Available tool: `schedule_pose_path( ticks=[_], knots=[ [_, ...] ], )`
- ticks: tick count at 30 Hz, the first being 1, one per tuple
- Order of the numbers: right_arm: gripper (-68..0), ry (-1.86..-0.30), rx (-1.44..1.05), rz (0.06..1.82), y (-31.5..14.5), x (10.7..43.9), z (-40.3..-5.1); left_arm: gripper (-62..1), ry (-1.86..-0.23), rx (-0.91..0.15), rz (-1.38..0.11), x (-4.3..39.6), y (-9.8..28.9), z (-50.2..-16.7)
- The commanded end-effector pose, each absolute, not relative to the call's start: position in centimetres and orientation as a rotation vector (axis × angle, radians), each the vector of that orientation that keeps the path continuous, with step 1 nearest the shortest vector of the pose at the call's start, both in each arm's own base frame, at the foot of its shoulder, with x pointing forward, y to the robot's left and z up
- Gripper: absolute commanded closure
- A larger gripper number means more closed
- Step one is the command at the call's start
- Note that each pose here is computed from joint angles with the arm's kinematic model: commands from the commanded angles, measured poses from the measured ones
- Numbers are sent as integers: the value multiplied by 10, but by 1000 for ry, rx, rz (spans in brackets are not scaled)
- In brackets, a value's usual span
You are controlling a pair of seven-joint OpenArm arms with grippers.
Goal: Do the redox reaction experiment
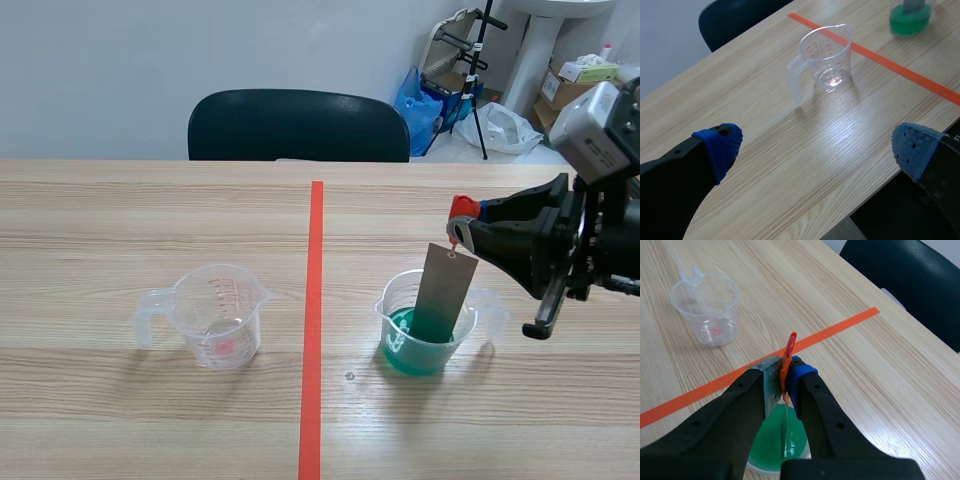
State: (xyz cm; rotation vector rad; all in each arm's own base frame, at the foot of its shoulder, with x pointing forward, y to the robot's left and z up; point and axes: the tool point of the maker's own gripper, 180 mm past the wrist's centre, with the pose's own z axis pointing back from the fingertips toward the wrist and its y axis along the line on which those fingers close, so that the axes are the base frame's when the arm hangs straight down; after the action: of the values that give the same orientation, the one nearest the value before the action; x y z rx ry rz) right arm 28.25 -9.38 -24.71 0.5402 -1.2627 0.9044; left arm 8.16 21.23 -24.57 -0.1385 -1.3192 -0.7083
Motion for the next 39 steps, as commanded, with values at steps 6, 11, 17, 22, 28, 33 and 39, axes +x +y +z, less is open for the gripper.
schedule_pose_path(
  ticks=[6, 11, 17, 22, 28, 33, 39],
  knots=[
    [-6, -1300, 551, 913, -92, 285, -235, -623, -1349, -149, -698, 83, 208, -240],
    [-6, -1290, 547, 907, -94, 285, -244, -623, -1350, -149, -698, 83, 208, -240],
    [-6, -1286, 536, 906, -94, 285, -252, -623, -1350, -149, -698, 83, 208, -240],
    [-6, -1298, 542, 904, -93, 285, -250, -623, -1350, -149, -698, 83, 208, -240],
    [-6, -1297, 542, 904, -93, 285, -250, -623, -1350, -149, -698, 83, 208, -240],
    [-6, -1297, 542, 904, -93, 285, -250, -623, -1349, -149, -698, 83, 208, -240],
    [-6, -1297, 542, 904, -93, 285, -250, -623, -1349, -149, -698, 83, 208, -240]
  ],
)
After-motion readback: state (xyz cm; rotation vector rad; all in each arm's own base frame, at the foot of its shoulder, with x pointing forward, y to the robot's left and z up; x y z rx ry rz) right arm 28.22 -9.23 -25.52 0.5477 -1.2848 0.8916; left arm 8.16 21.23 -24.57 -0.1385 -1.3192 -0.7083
